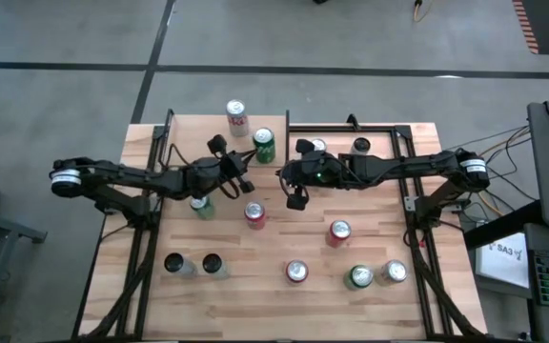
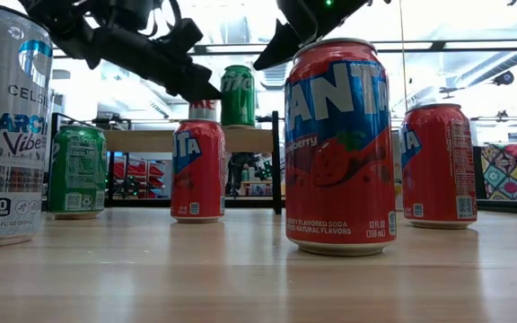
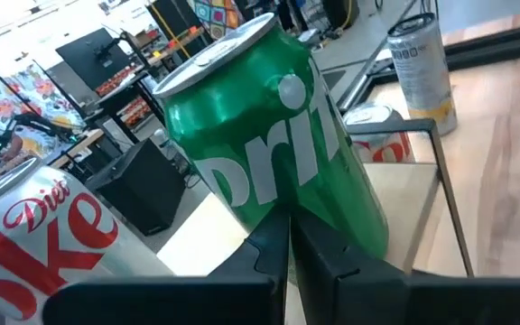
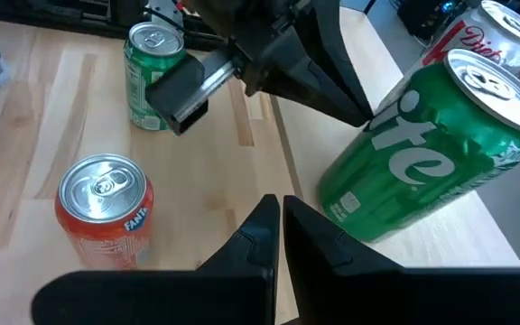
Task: Place canned beverage on shelf
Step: Put the middle green soda can on the shelf
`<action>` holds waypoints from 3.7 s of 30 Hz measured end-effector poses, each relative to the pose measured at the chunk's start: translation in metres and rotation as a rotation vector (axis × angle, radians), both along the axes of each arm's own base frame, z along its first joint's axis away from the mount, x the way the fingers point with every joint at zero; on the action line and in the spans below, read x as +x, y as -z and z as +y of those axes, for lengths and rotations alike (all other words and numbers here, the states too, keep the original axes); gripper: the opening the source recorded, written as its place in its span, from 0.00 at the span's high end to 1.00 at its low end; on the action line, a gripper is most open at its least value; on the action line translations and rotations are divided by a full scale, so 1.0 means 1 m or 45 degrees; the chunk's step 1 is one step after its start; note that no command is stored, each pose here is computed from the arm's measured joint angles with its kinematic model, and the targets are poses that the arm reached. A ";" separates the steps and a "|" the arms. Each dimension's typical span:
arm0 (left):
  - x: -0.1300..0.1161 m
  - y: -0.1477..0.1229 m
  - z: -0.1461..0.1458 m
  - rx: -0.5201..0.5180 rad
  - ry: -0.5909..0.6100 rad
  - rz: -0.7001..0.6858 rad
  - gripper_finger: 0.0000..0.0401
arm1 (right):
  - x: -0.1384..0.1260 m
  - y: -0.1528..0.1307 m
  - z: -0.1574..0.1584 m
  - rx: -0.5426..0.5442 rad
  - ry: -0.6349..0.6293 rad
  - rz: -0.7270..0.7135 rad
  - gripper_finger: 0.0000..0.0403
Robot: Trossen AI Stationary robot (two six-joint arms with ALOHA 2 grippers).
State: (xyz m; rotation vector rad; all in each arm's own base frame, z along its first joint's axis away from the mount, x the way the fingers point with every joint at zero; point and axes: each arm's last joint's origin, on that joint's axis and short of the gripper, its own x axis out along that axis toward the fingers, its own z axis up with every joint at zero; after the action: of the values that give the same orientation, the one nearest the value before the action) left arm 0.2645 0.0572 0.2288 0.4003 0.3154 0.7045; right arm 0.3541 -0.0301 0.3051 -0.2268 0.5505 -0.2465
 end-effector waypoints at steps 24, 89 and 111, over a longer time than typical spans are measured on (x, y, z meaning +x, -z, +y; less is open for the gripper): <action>-0.043 -0.042 -0.012 0.046 -0.108 -0.206 1.00 | 0.037 0.016 -0.021 0.080 0.149 -0.293 0.98; -0.077 -0.045 -0.018 0.027 -0.094 -0.348 1.00 | 0.043 0.021 -0.047 0.086 0.470 -0.410 0.98; -0.077 -0.043 -0.018 0.025 -0.094 -0.340 1.00 | 0.041 0.021 -0.057 0.085 0.513 -0.417 0.98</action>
State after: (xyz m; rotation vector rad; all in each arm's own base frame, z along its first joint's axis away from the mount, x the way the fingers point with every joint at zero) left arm 0.1871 0.0390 0.2716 0.3101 0.0713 0.8240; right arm 0.3946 -0.0874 0.2842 -0.0056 0.2738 -0.6432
